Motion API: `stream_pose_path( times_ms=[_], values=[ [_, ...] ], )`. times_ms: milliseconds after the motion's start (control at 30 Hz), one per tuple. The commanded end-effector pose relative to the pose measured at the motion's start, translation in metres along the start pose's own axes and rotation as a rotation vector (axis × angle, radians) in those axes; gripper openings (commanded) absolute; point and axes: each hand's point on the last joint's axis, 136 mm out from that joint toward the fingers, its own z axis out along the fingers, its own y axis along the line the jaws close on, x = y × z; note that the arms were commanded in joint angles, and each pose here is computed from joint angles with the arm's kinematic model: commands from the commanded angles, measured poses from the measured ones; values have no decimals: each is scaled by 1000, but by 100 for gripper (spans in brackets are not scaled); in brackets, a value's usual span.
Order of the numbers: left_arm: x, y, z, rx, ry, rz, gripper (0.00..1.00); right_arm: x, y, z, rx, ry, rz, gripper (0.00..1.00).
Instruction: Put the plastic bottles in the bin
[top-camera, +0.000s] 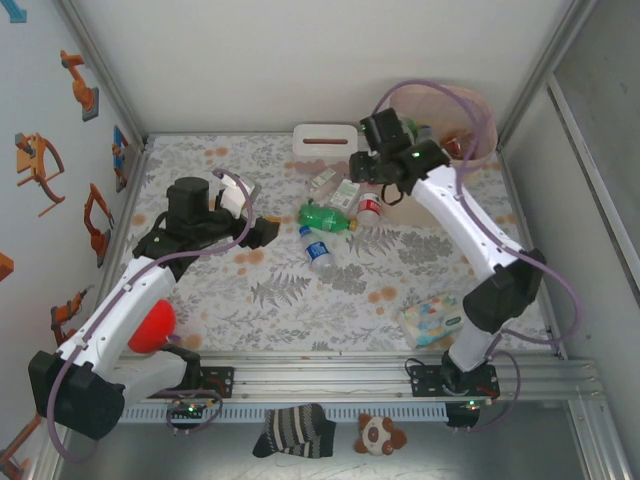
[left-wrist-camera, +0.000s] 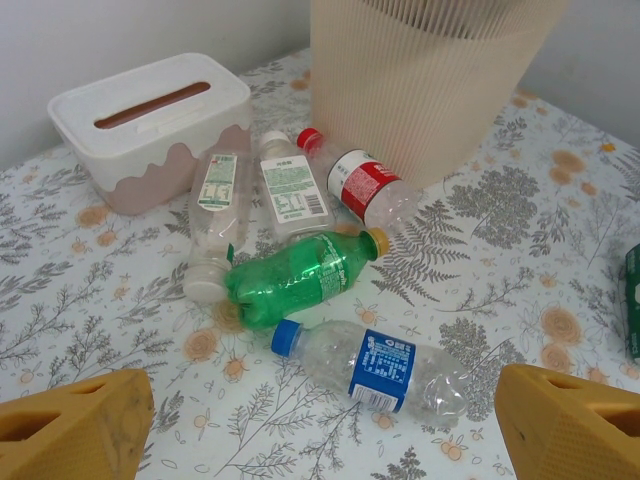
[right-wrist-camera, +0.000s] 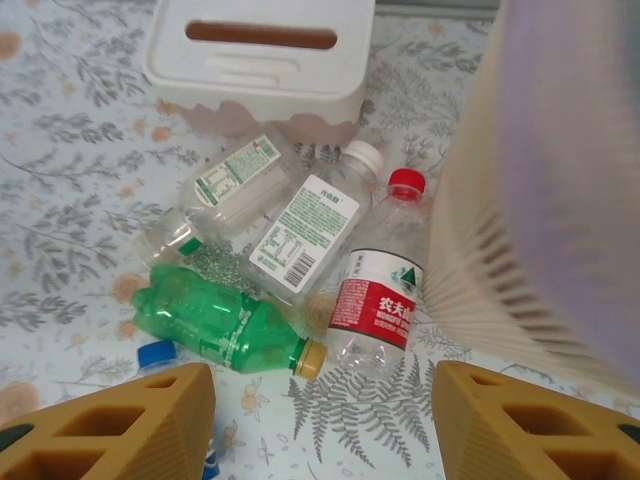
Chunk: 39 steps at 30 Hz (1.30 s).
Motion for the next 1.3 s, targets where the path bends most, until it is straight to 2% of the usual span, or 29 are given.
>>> stream_pose_path(
  times_ms=[0, 233, 600, 933, 1267],
  values=[
    [-14, -7, -8, 14, -34, 31, 88, 3, -1, 33, 95, -20, 32, 58],
    [-15, -7, -10, 11, -40, 36, 88, 24, 13, 88, 132, 42, 30, 58],
    [-17, -9, -12, 10, -47, 42, 88, 41, 32, 158, 116, 79, 182, 60],
    [-17, -7, -14, -1, -47, 48, 88, 51, 22, 195, 216, 70, 259, 68],
    [-16, -6, -14, -8, -44, 51, 88, 65, 19, 226, 222, 110, 284, 71]
  ],
)
